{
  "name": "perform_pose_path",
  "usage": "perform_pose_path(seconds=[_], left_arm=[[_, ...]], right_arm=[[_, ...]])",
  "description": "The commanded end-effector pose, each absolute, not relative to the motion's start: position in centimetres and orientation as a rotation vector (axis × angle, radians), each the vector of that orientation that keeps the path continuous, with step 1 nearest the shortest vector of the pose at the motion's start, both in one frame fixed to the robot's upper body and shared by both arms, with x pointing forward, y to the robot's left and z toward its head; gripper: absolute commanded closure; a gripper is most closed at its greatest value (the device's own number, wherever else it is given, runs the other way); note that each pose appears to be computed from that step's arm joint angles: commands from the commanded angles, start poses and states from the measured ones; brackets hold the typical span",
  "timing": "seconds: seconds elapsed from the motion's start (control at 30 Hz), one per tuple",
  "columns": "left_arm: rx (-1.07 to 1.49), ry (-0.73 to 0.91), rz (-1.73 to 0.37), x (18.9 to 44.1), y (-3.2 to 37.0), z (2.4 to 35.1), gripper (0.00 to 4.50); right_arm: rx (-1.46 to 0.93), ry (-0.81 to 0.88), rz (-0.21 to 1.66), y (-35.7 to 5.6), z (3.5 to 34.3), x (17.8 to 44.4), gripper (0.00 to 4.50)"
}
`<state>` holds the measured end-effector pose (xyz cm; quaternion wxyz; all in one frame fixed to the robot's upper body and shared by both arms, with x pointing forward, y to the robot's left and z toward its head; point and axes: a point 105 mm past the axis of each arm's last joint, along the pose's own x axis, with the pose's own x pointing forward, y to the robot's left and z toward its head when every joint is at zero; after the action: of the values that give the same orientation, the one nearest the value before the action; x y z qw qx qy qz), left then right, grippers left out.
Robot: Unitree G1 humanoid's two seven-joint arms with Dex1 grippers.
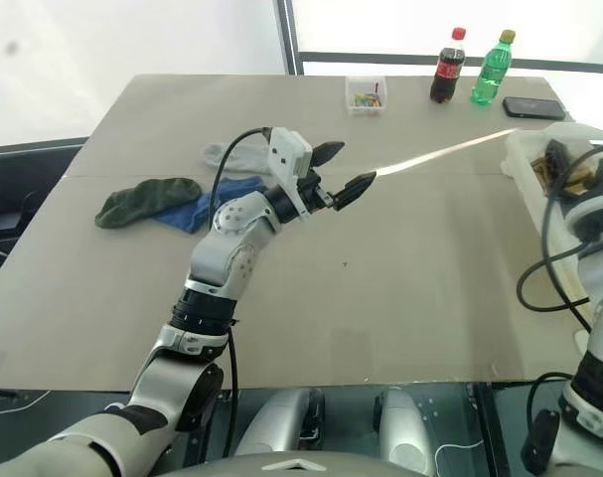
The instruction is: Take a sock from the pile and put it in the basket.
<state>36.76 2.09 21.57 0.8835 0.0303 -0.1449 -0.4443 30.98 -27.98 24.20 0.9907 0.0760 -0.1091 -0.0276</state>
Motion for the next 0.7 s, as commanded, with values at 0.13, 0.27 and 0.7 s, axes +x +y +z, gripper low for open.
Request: perform_pose_path(seconds=[0.13,0.27,0.7], left_arm=[[0.062,-0.269,-0.973,35.7,6.8,20.8,0.00],[0.094,-0.191,-0.997,34.1,10.1,19.3,0.00],[0.158,0.024,-0.913,29.1,18.5,16.8,0.00]], right_arm=[[-0.179,-0.073,0.311,-19.7,19.9,29.4,1.88],[-0.239,-0.013,0.405,-18.8,18.0,28.7,2.99],[-0.287,0.080,0.524,-20.0,16.2,25.7,0.03]])
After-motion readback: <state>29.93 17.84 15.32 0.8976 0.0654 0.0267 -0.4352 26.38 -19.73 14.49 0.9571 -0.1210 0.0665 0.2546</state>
